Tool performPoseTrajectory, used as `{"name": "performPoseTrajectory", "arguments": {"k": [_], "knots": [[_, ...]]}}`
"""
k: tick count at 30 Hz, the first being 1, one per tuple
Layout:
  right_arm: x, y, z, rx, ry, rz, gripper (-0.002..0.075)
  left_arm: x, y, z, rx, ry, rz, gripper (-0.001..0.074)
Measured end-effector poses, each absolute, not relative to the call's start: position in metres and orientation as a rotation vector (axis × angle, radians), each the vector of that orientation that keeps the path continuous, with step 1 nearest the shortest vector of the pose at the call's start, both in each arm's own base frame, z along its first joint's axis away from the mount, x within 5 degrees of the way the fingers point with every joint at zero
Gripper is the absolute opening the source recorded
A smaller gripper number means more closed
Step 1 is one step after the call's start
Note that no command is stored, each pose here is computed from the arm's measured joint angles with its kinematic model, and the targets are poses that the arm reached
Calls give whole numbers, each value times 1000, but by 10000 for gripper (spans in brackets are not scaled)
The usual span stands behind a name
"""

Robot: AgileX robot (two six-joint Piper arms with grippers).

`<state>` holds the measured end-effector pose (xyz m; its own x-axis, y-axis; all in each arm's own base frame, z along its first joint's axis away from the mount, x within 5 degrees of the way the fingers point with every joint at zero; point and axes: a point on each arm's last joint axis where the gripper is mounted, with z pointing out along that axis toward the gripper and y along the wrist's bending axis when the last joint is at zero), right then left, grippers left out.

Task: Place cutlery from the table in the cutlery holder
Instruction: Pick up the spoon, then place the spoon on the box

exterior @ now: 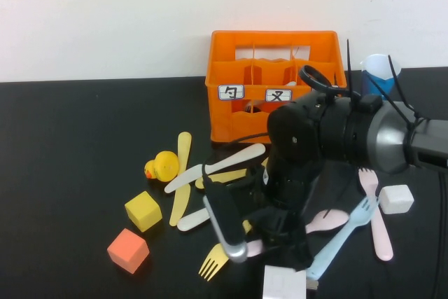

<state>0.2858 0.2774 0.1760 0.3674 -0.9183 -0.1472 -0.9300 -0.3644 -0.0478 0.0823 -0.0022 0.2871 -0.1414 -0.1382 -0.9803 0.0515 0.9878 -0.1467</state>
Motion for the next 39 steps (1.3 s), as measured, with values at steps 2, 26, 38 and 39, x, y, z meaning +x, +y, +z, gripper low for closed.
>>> {"name": "performPoseTrajectory", "arguments": {"k": [2,26,38,39], "knots": [[285,280,178,-2438,1710,181,202,82,-2,287,-67,1706,-166,0],[289,281,323,-1532,1483,100,199,82,-3,287,-72,1712,-175,0],[319,279,358,-781,1427,178,199,82,-5,288,-54,1700,-195,0],[323,280,353,-747,1433,175,199,82,-5,288,-54,1700,-195,0]]}}
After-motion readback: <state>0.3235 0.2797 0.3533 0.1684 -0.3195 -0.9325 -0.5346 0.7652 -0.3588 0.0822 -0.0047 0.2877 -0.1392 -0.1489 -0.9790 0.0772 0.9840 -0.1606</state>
